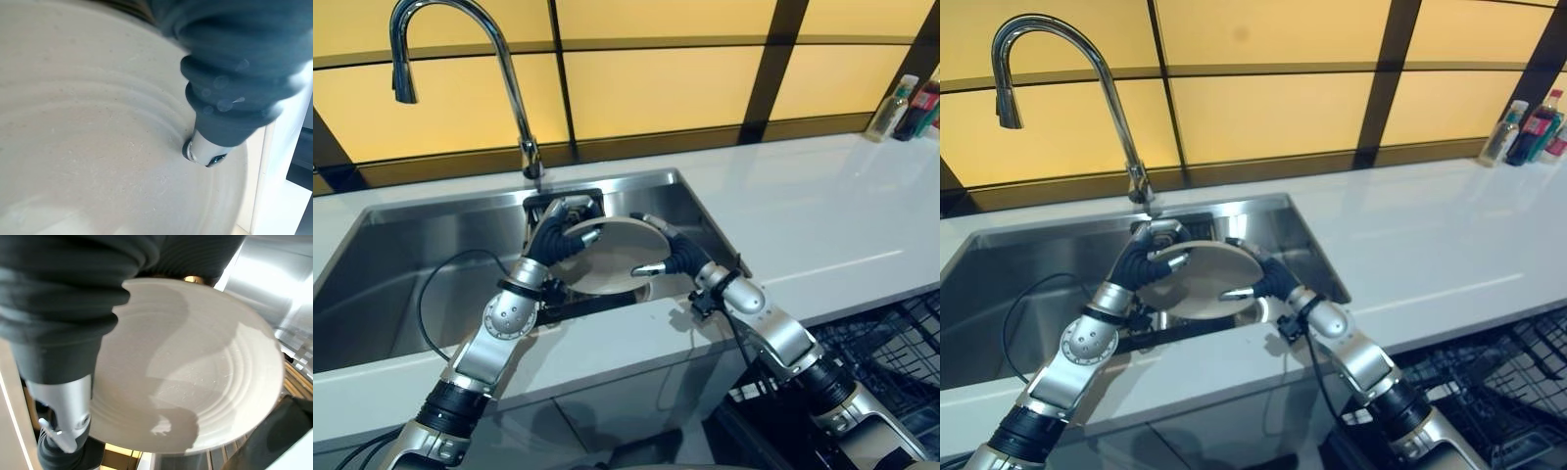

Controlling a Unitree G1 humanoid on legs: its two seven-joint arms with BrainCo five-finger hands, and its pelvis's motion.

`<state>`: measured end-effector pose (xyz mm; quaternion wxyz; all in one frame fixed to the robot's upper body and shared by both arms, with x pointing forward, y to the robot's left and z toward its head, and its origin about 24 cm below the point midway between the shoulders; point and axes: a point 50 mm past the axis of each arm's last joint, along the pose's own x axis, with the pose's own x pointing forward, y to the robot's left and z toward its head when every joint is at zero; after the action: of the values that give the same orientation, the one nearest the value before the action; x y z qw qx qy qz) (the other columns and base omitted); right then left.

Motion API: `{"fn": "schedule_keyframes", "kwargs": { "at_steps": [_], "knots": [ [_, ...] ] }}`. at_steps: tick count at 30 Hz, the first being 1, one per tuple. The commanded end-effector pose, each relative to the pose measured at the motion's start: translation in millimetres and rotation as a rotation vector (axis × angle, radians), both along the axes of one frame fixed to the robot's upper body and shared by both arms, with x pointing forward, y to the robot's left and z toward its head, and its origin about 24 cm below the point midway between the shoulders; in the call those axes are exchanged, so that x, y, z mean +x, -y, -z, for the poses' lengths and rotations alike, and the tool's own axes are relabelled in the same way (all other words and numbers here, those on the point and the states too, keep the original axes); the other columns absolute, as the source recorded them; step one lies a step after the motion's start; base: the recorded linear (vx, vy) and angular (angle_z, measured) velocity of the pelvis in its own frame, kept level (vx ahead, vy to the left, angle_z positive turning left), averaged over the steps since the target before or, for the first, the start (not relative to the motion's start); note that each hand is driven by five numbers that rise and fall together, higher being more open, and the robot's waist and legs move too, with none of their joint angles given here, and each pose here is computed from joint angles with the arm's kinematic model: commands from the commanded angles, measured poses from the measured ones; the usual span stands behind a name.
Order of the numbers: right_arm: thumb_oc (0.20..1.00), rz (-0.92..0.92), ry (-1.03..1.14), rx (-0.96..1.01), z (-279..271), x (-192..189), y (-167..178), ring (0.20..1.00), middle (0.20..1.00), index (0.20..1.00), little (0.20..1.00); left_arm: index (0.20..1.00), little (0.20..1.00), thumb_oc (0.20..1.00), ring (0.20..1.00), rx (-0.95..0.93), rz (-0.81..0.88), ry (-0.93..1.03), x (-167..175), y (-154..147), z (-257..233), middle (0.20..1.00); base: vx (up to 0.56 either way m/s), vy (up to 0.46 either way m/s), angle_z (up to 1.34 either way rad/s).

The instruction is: Pick up plates and place into dishwasher.

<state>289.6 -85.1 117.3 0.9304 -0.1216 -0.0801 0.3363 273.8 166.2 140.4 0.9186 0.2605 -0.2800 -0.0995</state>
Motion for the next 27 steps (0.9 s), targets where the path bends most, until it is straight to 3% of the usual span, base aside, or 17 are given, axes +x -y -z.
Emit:
{"fn": "schedule_keyframes", "kwargs": {
  "at_steps": [1, 12, 13, 15, 27],
  "knots": [
    [1.000, -0.152, 0.077, 0.064, -27, 1, -26, 1.000, 1.000, 1.000, 1.000, 0.200, 0.200, 0.200, 0.200, -0.009, 0.086, 0.142, 6, 15, -33, 0.200, 0.00, 0.000, 0.00],
    [1.000, -0.200, 0.067, 0.079, -27, -3, -44, 1.000, 1.000, 1.000, 1.000, 0.200, 0.200, 0.200, 0.200, -0.002, 0.107, 0.124, 5, 22, -27, 0.200, 0.00, 0.000, 0.00],
    [0.699, -0.200, 0.067, 0.074, -26, -2, -45, 0.699, 0.699, 0.699, 0.699, 0.200, 0.200, 0.200, 0.200, -0.003, 0.107, 0.123, 5, 22, -27, 0.200, 0.00, 0.000, 0.00],
    [0.200, -0.192, 0.069, 0.068, -26, -2, -43, 0.200, 0.200, 0.200, 0.200, 0.200, 0.200, 0.200, 0.200, -0.009, 0.104, 0.116, 5, 21, -26, 0.200, 0.00, 0.000, 0.00],
    [0.200, -0.116, 0.079, 0.067, -25, 2, -30, 0.200, 0.200, 0.200, 0.200, 0.200, 0.200, 0.200, 0.200, -0.019, 0.085, 0.118, 4, 18, -25, 0.200, 0.00, 0.000, 0.00]
  ]
}}
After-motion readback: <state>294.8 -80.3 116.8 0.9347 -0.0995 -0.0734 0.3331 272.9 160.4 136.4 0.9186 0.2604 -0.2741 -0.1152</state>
